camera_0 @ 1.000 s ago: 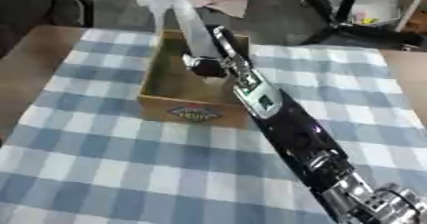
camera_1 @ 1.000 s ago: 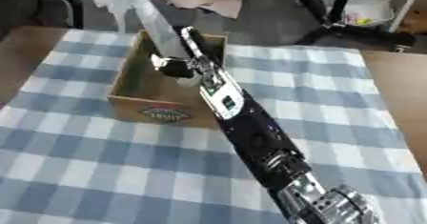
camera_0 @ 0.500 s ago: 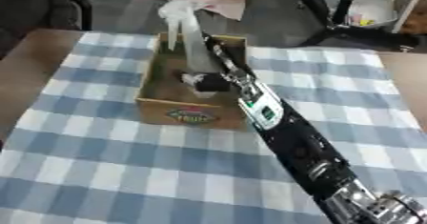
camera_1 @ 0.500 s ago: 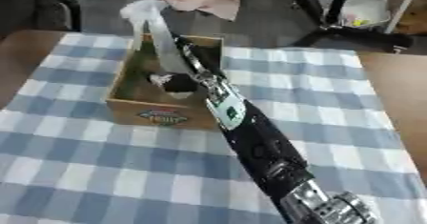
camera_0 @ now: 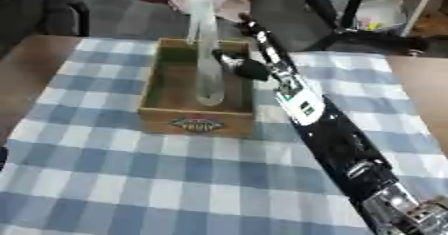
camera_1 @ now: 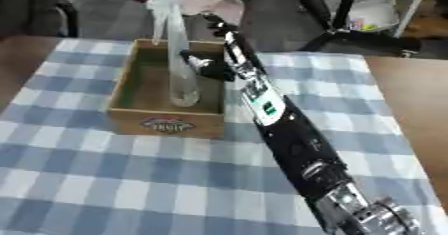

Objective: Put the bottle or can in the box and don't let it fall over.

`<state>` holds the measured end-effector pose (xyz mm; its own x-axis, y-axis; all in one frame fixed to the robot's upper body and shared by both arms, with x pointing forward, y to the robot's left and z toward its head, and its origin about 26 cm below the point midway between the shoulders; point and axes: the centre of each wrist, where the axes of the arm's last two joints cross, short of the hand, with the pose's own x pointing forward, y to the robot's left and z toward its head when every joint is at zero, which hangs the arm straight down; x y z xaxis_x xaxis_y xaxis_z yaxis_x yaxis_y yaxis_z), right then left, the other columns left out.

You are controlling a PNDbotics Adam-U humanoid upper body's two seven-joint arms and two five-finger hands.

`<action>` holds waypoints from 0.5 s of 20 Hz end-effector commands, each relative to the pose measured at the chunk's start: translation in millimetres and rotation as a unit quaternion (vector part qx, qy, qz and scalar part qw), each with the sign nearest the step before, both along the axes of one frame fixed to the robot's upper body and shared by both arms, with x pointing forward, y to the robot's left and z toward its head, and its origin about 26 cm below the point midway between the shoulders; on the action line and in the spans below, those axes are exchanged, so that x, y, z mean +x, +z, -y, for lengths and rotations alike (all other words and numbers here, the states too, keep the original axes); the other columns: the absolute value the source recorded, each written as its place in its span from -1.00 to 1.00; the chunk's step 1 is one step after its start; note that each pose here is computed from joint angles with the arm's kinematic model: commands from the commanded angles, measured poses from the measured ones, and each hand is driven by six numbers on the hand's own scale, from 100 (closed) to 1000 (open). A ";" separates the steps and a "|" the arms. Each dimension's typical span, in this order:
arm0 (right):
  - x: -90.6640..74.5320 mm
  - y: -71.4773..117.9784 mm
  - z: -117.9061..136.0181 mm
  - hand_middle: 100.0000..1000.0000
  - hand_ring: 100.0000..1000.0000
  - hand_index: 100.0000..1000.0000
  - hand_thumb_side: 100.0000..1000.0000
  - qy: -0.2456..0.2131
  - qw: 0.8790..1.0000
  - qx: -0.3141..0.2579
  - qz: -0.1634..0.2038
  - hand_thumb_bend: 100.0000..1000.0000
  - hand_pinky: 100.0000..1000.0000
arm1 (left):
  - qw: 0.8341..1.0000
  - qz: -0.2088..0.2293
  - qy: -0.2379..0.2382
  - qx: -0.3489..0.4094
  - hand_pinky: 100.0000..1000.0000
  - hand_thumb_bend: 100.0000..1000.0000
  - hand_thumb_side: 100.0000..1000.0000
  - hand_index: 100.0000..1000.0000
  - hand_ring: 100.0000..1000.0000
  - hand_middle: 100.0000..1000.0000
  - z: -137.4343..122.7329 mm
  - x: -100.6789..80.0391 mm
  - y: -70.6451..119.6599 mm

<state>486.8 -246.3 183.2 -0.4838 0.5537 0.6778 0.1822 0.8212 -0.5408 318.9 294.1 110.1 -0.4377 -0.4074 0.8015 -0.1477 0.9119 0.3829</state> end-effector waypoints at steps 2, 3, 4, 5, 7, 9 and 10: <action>-18.4 32.9 46.5 0.68 0.74 1.00 -0.29 -0.026 0.998 0.031 0.051 -0.29 1.00 | 1.000 0.008 0.014 0.007 0.88 0.15 0.29 0.93 0.91 0.77 -9.0 -2.1 5.3; -25.6 33.8 54.7 0.68 0.73 1.00 -0.30 -0.024 0.998 0.033 0.054 -0.30 1.00 | 1.000 0.007 0.016 0.008 0.88 0.15 0.29 0.93 0.91 0.77 -10.1 -2.6 4.8; -33.9 34.0 61.8 0.68 0.72 1.00 -0.31 -0.020 0.998 0.037 0.056 -0.31 1.00 | 1.000 0.006 0.019 0.008 0.88 0.15 0.29 0.93 0.91 0.77 -11.2 -3.1 4.4; -43.1 32.3 68.5 0.65 0.70 1.00 -0.35 -0.015 0.997 0.042 0.056 -0.37 1.00 | 1.000 0.005 0.021 0.008 0.88 0.15 0.30 0.93 0.91 0.77 -12.2 -3.6 3.7; -62.5 27.0 77.6 0.60 0.67 1.00 -0.34 -0.004 0.997 0.056 0.052 -0.39 1.00 | 1.000 0.002 0.025 0.009 0.88 0.15 0.30 0.93 0.91 0.77 -13.7 -4.4 2.3; -81.7 15.6 83.7 0.56 0.63 1.00 -0.37 0.004 0.996 0.072 0.044 -0.44 1.00 | 1.000 -0.001 0.027 0.008 0.88 0.14 0.30 0.93 0.90 0.76 -14.9 -5.3 0.5; -91.6 8.8 85.9 0.56 0.62 1.00 -0.36 0.007 0.996 0.079 0.040 -0.45 1.00 | 1.000 -0.002 0.029 0.008 0.88 0.15 0.30 0.93 0.90 0.76 -15.7 -5.6 0.0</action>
<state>402.3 -328.7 163.2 -0.4842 0.4441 0.7539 0.1939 0.8946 -0.4026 313.7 303.2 102.1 -0.3971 -0.4234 0.8143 -0.1767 0.9059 0.3849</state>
